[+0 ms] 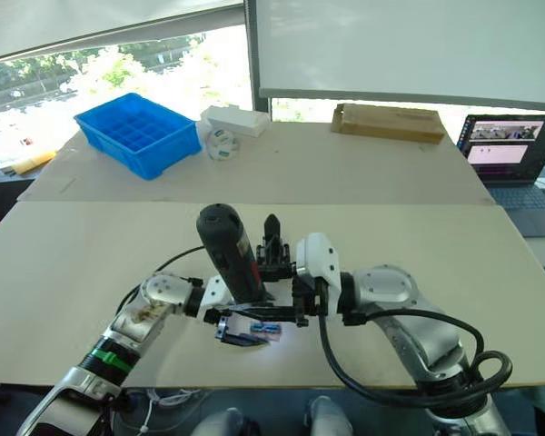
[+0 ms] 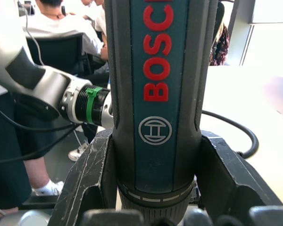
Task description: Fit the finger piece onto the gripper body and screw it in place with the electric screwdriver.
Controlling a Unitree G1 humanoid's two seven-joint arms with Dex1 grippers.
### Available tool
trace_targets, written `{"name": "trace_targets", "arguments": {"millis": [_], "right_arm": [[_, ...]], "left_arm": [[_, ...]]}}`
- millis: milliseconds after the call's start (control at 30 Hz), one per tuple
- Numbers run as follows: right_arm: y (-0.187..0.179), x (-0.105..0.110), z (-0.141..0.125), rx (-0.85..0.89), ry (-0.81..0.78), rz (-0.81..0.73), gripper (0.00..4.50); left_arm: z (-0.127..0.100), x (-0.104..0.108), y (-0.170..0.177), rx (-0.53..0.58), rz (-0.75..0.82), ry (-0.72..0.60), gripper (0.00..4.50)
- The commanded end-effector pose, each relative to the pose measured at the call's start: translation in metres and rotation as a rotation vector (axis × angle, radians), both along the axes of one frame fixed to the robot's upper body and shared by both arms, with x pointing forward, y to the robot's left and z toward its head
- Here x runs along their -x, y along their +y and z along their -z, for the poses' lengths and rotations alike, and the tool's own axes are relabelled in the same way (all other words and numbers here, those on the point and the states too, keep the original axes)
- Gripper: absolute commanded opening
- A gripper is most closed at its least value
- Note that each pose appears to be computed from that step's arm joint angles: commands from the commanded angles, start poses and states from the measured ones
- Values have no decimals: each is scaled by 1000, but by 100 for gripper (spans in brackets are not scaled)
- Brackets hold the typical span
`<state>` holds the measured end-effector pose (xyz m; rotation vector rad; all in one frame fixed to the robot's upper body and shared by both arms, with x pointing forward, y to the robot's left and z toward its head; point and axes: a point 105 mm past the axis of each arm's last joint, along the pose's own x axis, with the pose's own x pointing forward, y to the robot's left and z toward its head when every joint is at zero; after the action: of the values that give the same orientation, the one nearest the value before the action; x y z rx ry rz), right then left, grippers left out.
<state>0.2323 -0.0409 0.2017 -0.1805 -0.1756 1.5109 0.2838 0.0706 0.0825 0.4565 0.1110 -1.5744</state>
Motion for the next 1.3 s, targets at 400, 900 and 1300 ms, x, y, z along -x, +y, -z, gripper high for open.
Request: {"name": "trace_targets", "arguments": {"millis": [400,900,1300], "right_arm": [[-10,8,-54,-70,-97,-1,192],[-19,6,-48,-46,-89,60,192],[-22,8,-46,-25,-87,91,192]], "left_arm": [[-40,-14,38,169,-368,29,450],[-8,-68,-21,224,-585,20,450],[-25,-71,-27,241,-252,2,234]]}}
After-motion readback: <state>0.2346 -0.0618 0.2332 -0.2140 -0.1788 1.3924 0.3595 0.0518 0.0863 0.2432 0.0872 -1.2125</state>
